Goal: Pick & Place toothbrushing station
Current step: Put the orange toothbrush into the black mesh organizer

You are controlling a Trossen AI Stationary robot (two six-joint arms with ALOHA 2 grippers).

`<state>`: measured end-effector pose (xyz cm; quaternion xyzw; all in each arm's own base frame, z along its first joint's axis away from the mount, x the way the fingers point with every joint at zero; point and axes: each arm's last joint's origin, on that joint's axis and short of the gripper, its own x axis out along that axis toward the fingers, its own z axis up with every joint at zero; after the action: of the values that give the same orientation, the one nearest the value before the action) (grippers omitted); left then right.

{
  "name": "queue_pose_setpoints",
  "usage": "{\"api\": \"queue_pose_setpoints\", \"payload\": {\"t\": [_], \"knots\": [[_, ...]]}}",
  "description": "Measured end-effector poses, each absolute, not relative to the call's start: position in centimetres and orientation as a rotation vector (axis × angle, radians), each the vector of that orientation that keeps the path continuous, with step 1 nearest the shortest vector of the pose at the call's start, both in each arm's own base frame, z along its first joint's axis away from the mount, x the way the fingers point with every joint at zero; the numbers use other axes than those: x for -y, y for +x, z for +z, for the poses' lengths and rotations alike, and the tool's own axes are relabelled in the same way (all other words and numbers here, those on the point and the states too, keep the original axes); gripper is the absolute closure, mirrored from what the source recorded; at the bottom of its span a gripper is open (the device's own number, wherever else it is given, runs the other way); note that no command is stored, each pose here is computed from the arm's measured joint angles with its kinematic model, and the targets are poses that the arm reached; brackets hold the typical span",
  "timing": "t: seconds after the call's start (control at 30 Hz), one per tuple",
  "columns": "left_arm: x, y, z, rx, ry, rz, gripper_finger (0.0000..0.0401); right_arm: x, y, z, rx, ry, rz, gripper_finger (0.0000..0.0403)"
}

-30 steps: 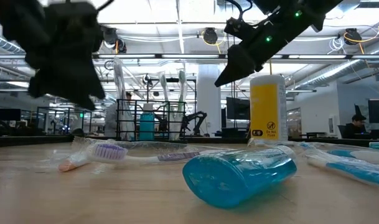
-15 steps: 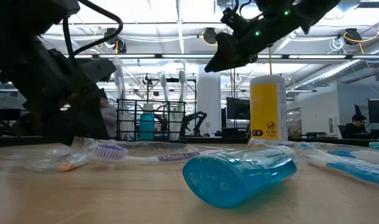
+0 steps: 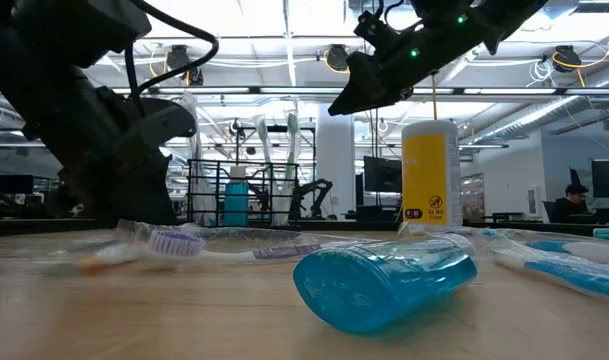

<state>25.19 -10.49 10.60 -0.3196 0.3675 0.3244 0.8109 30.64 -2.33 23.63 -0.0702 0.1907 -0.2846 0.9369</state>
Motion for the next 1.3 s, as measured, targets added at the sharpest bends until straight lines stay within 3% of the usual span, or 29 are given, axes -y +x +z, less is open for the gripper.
{"api": "queue_pose_setpoints", "payload": {"t": [0.27, 0.43, 0.73, 0.93, 1.13, 1.3], "knots": [[10.6, 25.3, 10.6, -0.789, -0.692, 0.678, 0.0388, 2.2, 30.6, 23.6, -0.375, -0.090, -0.589, 0.0206], [11.0, 25.8, 11.9, -0.819, -0.668, 0.581, 0.0390, 2.2, 30.6, 23.6, -0.378, -0.084, -0.588, 0.0206], [10.3, 24.4, 19.4, -0.575, -0.602, 0.474, 0.0394, 2.1, 30.6, 23.5, -0.390, -0.088, -0.585, 0.0206], [9.1, 21.8, 24.7, -0.369, -0.434, 0.443, 0.0398, 2.1, 30.4, 23.0, -0.406, -0.093, -0.585, 0.0206], [7.3, 18.8, 29.2, -0.171, -0.231, 0.513, 0.0398, 2.2, 30.1, 22.2, -0.430, -0.101, -0.586, 0.0206], [6.0, 17.6, 31.0, -0.059, -0.084, 0.726, 0.0391, 2.2, 30.2, 22.5, -0.395, -0.092, -0.587, 0.0206]]}}
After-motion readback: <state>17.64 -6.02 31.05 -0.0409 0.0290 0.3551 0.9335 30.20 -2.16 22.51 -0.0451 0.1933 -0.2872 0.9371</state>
